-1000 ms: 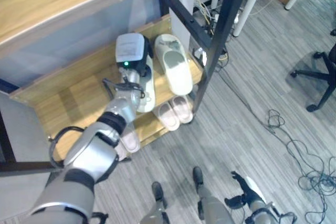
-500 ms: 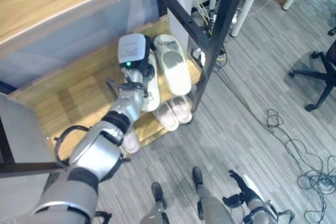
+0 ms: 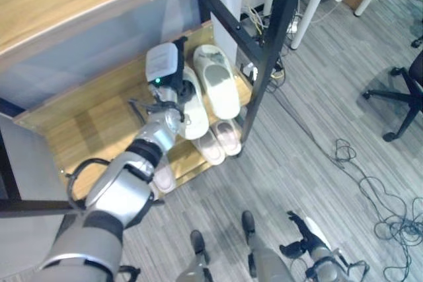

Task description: Arrange the slippers neatly on the shoe rack.

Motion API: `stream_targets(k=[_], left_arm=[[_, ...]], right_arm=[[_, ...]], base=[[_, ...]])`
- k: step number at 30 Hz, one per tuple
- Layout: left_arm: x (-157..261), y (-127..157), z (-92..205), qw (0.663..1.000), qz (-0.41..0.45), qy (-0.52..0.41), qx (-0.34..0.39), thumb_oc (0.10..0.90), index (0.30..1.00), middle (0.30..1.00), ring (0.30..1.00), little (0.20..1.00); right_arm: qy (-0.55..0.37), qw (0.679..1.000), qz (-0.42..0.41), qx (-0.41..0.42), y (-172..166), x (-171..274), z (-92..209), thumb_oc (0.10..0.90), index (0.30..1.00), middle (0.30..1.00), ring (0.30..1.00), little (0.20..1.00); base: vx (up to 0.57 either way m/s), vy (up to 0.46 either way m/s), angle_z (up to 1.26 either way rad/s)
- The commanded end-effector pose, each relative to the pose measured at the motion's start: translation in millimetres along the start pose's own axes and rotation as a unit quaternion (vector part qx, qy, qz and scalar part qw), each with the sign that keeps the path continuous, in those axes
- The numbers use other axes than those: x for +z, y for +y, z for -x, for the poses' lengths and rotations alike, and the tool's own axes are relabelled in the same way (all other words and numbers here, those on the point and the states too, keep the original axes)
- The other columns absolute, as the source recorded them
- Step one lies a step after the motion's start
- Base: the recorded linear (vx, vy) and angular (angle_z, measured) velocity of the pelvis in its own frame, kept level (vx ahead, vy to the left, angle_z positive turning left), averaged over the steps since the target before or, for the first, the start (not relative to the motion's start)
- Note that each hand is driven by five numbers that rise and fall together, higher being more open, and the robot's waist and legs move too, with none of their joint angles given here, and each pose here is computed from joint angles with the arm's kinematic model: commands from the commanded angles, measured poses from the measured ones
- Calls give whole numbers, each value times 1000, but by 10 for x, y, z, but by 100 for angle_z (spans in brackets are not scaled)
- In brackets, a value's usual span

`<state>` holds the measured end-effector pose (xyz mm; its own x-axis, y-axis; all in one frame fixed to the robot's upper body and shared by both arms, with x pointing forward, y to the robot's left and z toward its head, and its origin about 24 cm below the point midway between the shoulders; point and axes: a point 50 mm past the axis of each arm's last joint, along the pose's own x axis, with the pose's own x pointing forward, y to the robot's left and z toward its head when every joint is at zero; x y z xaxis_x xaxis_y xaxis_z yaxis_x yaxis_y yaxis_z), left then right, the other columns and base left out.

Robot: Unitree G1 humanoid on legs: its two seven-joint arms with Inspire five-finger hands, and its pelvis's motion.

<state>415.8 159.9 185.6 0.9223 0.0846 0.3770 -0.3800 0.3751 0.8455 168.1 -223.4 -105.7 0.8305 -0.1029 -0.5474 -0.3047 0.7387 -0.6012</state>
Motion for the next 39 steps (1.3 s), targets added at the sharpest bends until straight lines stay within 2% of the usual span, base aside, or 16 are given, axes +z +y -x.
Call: stream_targets(k=[1,12,13,18,19,20,24,29,33,39], left_arm=[[310,346,-254,998,39,-20,50,800,900,900,900,900],[168,306,-223,999,-2,-11,49,800,900,900,900,900],[145,376,-241,997,-37,-20,65,800,900,900,900,900],[59,351,-201,995,-64,-21,72,800,900,900,900,900],[25,317,-184,996,-59,-14,65,800,900,900,900,900],[-34,290,-170,998,-16,11,59,800,900,900,900,900],[54,528,-274,993,32,14,109,800,900,900,900,900],[194,739,-353,990,53,-15,129,800,900,900,900,900],[174,549,-298,991,107,-4,78,800,900,900,900,900],[114,364,-231,995,98,3,29,800,900,900,900,900]], right_arm=[[24,999,-7,-30,-152,-188,76,800,900,900,900,900],[32,999,1,-26,-122,-205,61,800,900,900,900,900],[32,999,4,-26,-123,-224,76,800,900,900,900,900],[26,999,10,-28,-118,-218,87,800,900,900,900,900],[27,999,11,-28,-125,-212,76,800,900,900,900,900],[26,999,14,-28,-132,-181,41,800,900,900,900,900],[26,999,16,-29,-137,-162,13,800,900,900,900,900],[33,999,14,-28,-139,-187,28,800,900,900,900,900],[39,999,15,-28,-157,-157,-20,800,900,900,900,900],[40,998,21,-35,-192,-105,-79,800,900,900,900,900]], base=[[-6,-4,9],[-1,0,1],[0,0,0],[0,0,0],[0,0,0],[0,0,0],[8,-2,0],[19,-13,0],[46,-9,0],[5,1,0]])
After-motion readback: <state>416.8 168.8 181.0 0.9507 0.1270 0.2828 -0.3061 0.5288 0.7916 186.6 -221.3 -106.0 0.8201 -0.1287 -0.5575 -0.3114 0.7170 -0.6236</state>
